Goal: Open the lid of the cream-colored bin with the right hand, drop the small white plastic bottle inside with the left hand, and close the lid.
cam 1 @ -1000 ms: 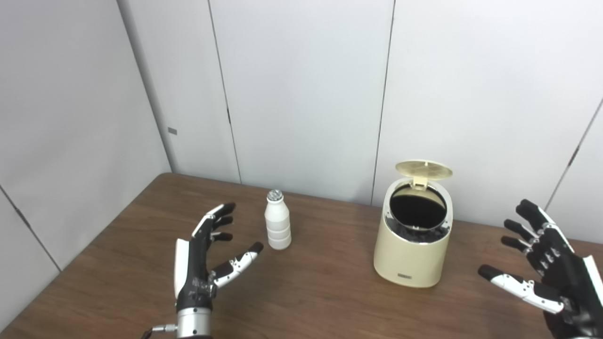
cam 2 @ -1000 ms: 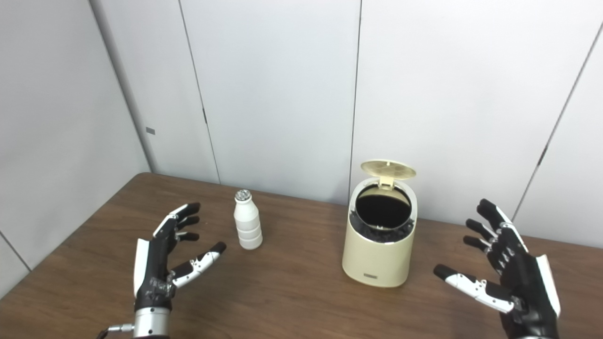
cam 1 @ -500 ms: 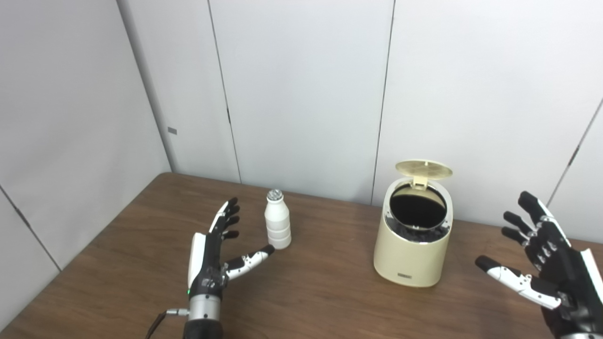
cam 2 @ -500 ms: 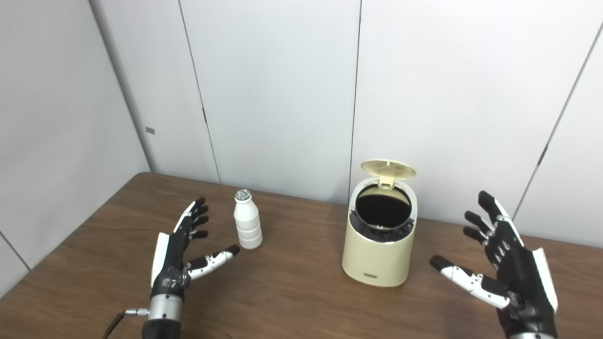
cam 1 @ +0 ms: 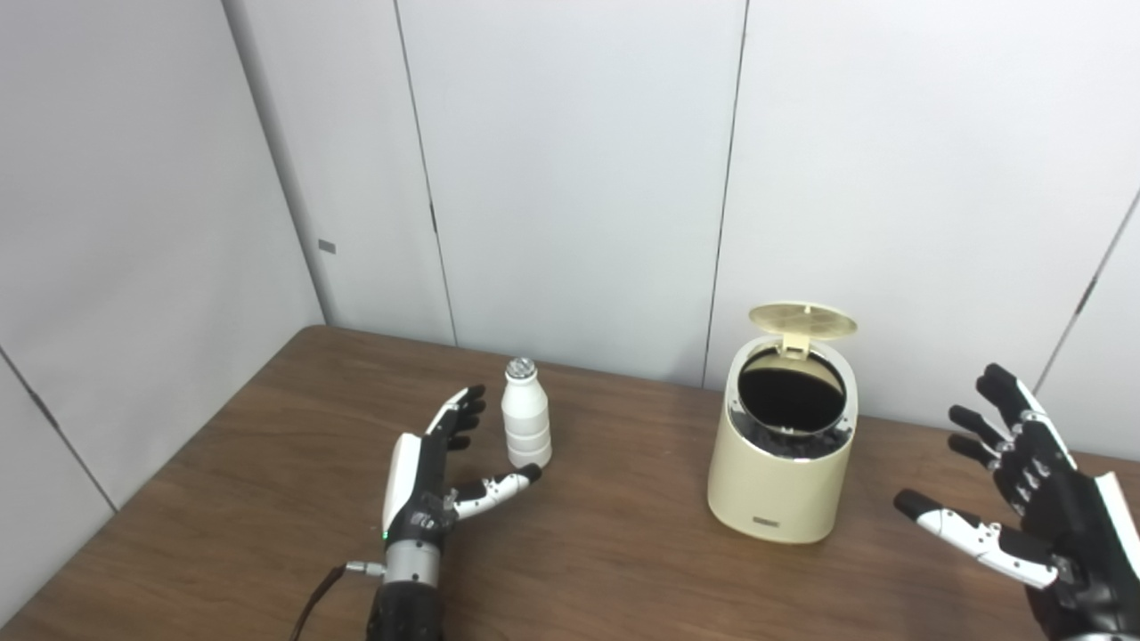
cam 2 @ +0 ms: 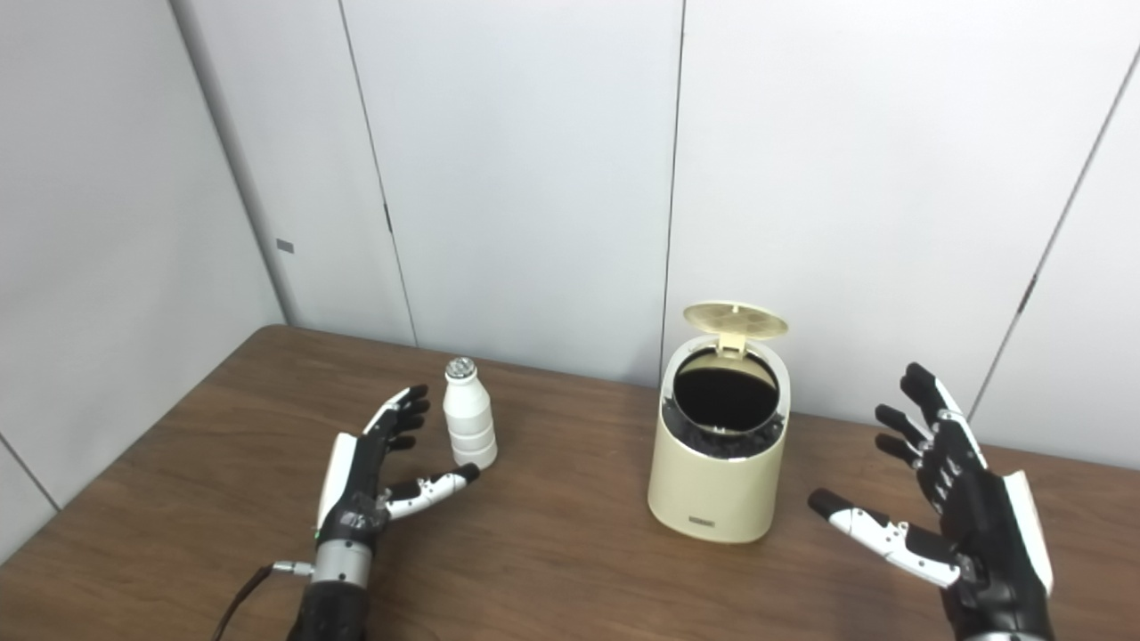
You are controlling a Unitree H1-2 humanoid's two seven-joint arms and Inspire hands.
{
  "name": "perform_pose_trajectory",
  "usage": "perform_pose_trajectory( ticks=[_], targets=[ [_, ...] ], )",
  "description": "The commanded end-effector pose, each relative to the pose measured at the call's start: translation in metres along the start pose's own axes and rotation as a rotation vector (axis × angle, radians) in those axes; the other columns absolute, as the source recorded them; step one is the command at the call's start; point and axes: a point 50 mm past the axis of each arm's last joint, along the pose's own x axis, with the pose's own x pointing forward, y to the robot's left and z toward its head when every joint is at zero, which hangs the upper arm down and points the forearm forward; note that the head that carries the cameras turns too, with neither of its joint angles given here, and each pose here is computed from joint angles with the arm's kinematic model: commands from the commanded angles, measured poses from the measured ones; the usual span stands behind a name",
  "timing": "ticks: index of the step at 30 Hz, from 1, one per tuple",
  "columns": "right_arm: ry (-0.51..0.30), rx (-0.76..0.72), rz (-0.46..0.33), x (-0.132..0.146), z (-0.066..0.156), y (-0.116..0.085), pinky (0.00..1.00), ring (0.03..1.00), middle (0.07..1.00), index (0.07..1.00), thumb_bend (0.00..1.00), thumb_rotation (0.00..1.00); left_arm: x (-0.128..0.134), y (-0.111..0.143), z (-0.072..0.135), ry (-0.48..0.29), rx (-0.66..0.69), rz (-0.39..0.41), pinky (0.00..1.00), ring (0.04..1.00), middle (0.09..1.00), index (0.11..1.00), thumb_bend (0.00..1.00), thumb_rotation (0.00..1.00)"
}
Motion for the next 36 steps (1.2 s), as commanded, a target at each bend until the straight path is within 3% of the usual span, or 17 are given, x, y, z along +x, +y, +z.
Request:
perform_pose_trajectory(
  ticks=[1,8,20,36],
  targets=[
    [-0.070,-0.005,-0.006,0.006,0.012,-0.002,0.82,0.863,0.940,0.943,0.57,0.00,0.018,0.003,0.018,-0.094,-0.001,0.039,0.77,0.813,0.827,0.858,0.82,0.13],
    [-0.068,0.000,-0.003,0.005,0.011,-0.003,0.82,0.860,0.935,0.935,0.60,0.00,0.023,-0.005,0.017,-0.090,-0.013,0.037,0.79,0.822,0.822,0.852,0.81,0.11],
    [-0.063,0.016,0.013,0.003,0.008,-0.005,0.84,0.879,0.941,0.945,0.60,0.00,0.032,-0.017,0.021,-0.107,-0.013,0.036,0.72,0.775,0.806,0.858,0.80,0.14],
    [-0.057,0.000,0.006,0.001,0.009,-0.004,0.78,0.844,0.918,0.924,0.63,0.04,0.036,-0.029,0.022,-0.082,-0.055,0.067,0.66,0.719,0.772,0.821,0.78,0.11]
  ],
)
